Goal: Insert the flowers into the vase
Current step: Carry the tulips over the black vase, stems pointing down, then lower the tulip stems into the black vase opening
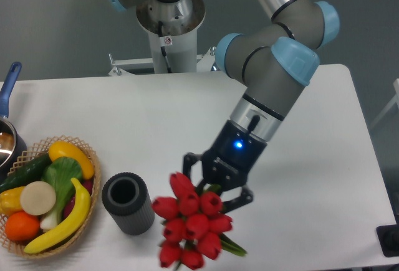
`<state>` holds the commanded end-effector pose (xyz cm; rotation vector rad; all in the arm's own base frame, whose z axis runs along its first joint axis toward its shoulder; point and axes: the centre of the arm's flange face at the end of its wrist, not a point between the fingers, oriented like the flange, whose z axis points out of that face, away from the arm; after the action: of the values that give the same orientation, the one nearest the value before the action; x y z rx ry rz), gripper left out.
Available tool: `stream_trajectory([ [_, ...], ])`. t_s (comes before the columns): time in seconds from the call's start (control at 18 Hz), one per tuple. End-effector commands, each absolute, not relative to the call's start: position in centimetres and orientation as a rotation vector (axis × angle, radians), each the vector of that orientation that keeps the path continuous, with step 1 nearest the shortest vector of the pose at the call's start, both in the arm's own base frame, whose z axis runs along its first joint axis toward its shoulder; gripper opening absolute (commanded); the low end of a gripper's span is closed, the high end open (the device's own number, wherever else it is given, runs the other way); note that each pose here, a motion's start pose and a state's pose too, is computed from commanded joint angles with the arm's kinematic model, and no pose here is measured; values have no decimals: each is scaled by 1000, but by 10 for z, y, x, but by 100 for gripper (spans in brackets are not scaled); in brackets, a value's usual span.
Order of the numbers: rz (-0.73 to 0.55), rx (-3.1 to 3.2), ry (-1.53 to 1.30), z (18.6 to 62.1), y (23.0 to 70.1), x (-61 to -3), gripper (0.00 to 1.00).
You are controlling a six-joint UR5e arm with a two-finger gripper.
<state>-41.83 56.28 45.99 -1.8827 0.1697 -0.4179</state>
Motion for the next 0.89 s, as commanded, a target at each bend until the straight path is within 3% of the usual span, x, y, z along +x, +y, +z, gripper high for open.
stream_trajectory([
  [0.44,-397,-1811,322,496,570,-368,7],
  [0.89,-440,-1783,405,468,576,-335,7],
])
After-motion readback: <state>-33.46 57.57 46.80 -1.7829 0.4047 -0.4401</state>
